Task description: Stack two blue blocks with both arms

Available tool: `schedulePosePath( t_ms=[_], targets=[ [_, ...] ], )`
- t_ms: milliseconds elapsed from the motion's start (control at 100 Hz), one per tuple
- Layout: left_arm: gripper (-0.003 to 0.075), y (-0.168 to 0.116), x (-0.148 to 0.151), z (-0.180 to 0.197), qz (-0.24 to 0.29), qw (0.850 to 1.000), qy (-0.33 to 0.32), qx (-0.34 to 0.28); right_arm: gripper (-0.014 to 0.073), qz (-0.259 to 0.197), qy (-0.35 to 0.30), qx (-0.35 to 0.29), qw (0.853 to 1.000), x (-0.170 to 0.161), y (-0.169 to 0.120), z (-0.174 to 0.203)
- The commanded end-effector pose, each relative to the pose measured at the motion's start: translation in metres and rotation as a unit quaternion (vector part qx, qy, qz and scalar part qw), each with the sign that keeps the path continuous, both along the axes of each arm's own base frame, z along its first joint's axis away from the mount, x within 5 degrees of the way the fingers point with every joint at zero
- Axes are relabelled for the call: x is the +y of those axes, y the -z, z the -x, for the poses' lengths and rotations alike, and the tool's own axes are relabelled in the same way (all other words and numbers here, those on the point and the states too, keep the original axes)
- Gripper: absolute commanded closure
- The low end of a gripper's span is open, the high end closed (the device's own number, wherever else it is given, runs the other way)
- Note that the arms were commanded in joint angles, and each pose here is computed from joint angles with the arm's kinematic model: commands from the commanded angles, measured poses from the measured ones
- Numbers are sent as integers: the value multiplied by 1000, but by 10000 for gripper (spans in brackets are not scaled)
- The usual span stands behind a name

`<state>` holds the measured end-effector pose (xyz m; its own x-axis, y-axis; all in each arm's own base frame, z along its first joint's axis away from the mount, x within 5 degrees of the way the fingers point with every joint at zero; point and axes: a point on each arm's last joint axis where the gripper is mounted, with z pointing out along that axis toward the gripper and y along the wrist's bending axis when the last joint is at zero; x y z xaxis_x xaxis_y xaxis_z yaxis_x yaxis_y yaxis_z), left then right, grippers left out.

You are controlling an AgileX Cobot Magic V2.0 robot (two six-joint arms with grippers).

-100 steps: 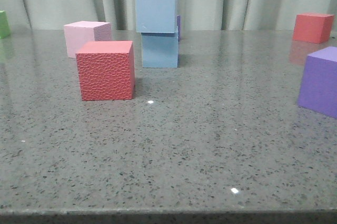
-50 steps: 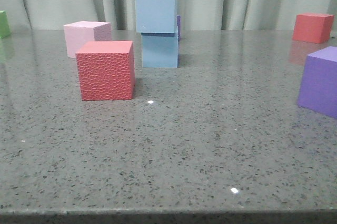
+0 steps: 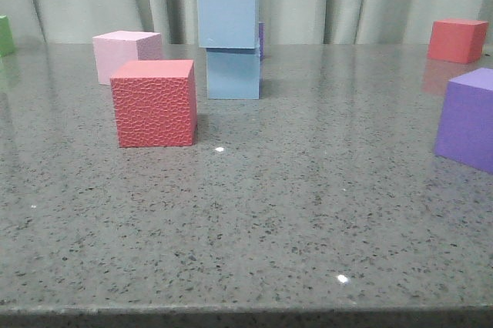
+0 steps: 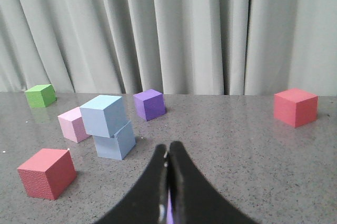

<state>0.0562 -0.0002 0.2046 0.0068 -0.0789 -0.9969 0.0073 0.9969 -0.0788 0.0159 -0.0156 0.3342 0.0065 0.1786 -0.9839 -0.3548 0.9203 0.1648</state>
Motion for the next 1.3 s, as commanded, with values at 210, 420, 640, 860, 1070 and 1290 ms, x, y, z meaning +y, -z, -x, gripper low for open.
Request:
schedulePosePath(
  t_ms=[210, 420, 640, 860, 1070, 1290],
  targets=[
    [738, -8, 0, 3, 5, 999, 2, -54, 713, 5, 37, -100, 994, 24, 16, -13],
    [738, -8, 0, 3, 5, 999, 2, -54, 713, -8, 120, -104, 987, 21, 46, -28],
    [738, -8, 0, 3, 5, 999, 2, -54, 713, -10, 175, -71, 982, 16, 78, -37],
    [738, -8, 0, 3, 5, 999, 2, -54, 713, -1, 190, -61, 980, 14, 110, -36],
    [739, -8, 0, 3, 5, 999, 2, -54, 713, 2, 190, -32, 981, 14, 120, -38],
    [738, -8, 0, 3, 5, 999, 2, -54, 713, 2, 190, -32, 981, 14, 120, -38]
  ],
)
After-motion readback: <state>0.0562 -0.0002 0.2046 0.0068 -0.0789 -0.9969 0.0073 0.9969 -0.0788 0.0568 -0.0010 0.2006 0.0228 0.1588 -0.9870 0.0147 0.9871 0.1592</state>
